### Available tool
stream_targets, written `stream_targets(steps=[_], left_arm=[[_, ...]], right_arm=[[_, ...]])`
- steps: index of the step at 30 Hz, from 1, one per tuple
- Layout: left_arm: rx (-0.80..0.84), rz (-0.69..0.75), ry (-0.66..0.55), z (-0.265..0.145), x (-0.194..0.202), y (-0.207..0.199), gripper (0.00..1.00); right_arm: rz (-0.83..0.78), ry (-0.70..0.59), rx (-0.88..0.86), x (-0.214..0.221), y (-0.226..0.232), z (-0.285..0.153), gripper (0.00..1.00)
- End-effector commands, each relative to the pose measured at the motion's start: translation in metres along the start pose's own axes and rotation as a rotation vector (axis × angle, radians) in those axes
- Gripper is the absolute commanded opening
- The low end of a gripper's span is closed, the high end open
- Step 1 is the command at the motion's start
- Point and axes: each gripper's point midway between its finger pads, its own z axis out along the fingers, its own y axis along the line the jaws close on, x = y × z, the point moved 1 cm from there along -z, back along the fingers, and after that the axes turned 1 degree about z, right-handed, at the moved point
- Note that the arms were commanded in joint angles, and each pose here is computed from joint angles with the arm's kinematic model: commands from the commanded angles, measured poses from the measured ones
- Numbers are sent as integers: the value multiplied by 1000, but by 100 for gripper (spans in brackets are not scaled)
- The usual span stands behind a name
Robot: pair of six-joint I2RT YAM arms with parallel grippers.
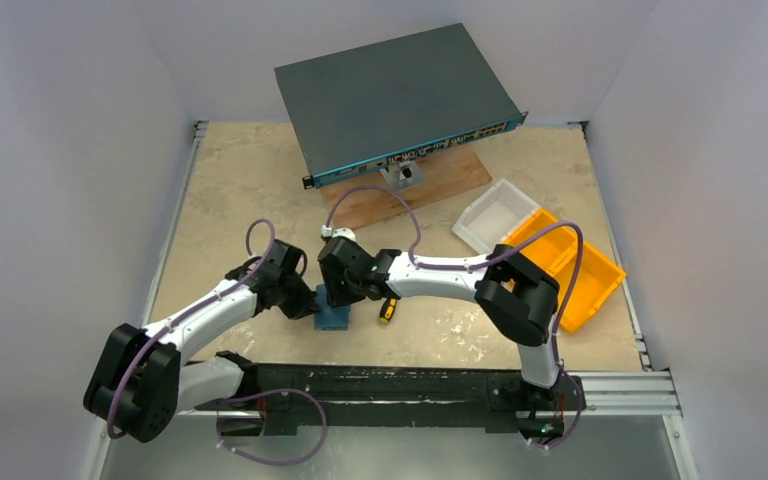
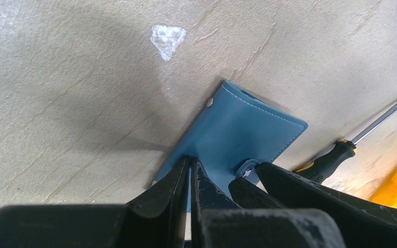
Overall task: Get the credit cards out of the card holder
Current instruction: Open the card holder at the center of the board.
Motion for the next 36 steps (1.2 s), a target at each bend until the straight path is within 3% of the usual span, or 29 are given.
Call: stream_targets(steps=[1, 11, 24, 29, 34, 36], left_arm=[[-14, -12, 20, 5, 7, 9, 3], [-29, -53, 27, 4, 10, 14, 0], [-93, -110, 29, 3, 13, 26, 0], [-105, -122, 28, 3, 13, 28, 0], [-126, -128, 24, 3, 14, 33, 0], [-142, -131, 20, 3, 14, 37, 0]], right_arm=[[-24, -41, 41, -11, 2, 2, 32], [-103, -8, 250, 11, -29, 12, 31], [-198, 21, 350, 43, -41, 13, 32], [-209, 25, 364, 49, -51, 11, 22], [-199, 38, 323, 53, -46, 11, 0], [-197, 24, 314, 48, -44, 9, 0]])
